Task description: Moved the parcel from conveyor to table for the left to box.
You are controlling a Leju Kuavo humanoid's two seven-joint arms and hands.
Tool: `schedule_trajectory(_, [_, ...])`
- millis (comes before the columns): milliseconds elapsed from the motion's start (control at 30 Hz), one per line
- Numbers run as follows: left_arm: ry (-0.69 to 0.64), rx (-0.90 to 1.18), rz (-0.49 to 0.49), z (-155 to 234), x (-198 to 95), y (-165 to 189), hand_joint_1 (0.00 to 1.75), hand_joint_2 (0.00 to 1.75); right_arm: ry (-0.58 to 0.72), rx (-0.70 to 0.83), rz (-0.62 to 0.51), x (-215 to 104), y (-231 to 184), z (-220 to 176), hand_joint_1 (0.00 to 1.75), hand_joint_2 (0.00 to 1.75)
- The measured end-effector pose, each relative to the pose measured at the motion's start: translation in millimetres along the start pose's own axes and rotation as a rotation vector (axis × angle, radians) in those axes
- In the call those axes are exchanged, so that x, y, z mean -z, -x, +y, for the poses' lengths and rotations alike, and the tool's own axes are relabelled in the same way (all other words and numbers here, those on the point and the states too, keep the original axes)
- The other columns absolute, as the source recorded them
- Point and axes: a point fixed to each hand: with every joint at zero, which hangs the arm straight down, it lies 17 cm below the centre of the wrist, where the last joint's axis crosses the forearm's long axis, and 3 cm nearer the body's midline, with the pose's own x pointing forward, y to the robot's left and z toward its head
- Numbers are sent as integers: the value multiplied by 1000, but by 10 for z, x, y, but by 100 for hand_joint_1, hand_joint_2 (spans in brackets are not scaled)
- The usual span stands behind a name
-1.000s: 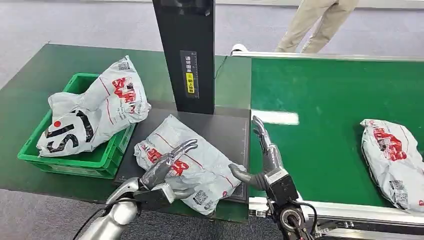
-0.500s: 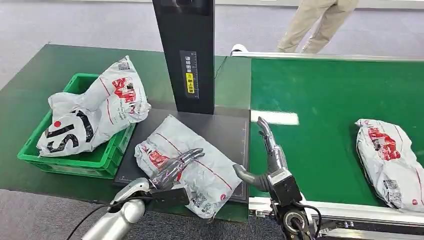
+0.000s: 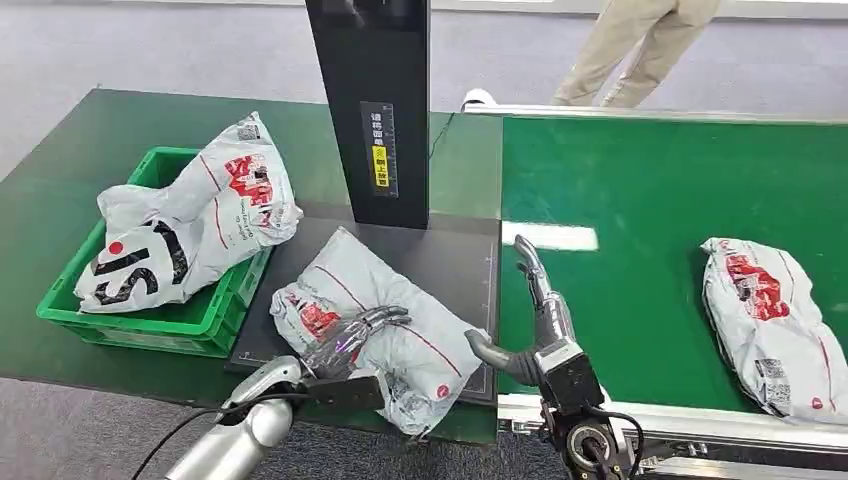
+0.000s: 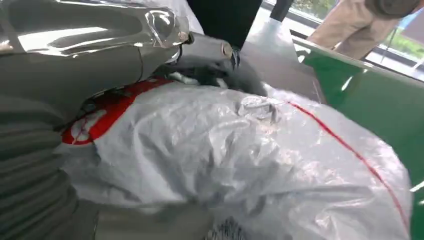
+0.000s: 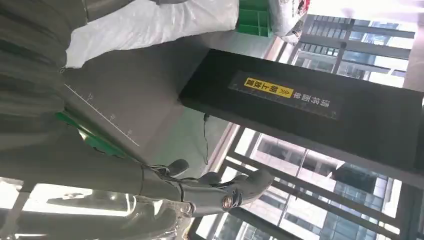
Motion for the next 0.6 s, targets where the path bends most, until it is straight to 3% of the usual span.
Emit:
schedule_trajectory(300, [-27, -1, -80, 69, 9, -181, 175, 175, -4, 4, -2, -5, -27, 9, 0, 175])
schedule_trajectory(600, [-80, 36, -100, 120, -18, -220, 175, 175, -5, 6, -3, -16, -34, 13, 0, 175])
